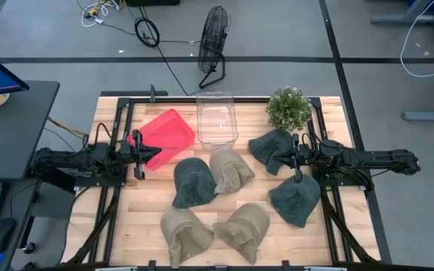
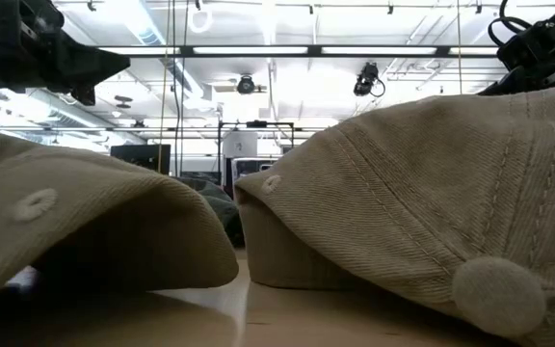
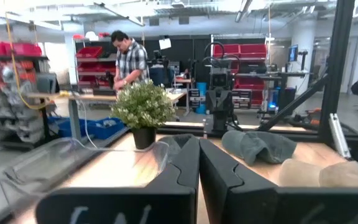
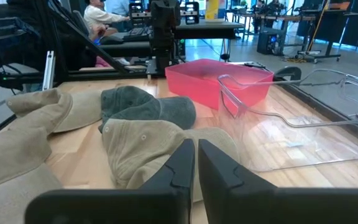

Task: Pick & Place hat
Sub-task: Put the left blue cap into the red bin

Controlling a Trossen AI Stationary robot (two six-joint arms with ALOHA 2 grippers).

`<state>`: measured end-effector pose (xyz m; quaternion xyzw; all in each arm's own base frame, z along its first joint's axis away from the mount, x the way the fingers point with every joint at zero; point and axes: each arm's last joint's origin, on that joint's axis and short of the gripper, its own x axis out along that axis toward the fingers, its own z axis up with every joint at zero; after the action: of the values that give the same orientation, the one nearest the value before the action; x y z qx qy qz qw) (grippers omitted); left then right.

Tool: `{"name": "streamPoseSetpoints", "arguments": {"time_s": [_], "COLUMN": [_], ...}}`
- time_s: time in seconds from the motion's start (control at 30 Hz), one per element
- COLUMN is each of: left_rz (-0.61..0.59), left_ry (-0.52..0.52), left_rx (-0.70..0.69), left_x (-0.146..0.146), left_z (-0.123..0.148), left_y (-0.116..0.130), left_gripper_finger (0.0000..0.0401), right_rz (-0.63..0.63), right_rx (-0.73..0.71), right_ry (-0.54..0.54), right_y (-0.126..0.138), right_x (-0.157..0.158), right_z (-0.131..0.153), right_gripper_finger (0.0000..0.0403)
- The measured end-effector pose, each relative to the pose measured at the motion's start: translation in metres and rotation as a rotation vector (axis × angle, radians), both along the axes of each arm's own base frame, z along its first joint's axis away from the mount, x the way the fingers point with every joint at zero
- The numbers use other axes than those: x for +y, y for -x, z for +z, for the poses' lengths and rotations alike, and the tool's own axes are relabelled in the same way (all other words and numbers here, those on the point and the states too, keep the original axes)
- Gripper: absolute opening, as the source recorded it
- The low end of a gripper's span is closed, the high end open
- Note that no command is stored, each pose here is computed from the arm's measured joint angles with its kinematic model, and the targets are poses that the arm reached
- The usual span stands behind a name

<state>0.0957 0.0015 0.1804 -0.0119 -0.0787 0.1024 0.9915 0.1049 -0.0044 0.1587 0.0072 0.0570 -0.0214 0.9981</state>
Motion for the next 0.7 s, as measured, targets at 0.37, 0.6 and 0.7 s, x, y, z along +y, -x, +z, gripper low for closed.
{"name": "streamPoseSetpoints", "arguments": {"time_s": [0.37, 0.6, 0.7], "left_rz": [-0.012, -0.011, -0.002], "left_ry": [0.068, 0.052, 0.009], "left_rx": [-0.017, -0.067, -0.059], "left_x": [0.000, 0.000, 0.000], "left_z": [0.000, 0.021, 0.033], "left_y": [0.000, 0.004, 0.004], "left_gripper_finger": [0.0014, 0.0014, 0.0014], "right_rz": [-0.010, -0.048, -0.040], "right_rx": [-0.004, -0.212, -0.323], "right_ry": [-0.081, -0.048, -0.005], "right_y": [0.000, 0.000, 0.001], "right_x": [0.000, -0.001, -0.001], "right_z": [0.000, 0.020, 0.031], "right_gripper_finger": [0.0027, 0.0027, 0.0027]}}
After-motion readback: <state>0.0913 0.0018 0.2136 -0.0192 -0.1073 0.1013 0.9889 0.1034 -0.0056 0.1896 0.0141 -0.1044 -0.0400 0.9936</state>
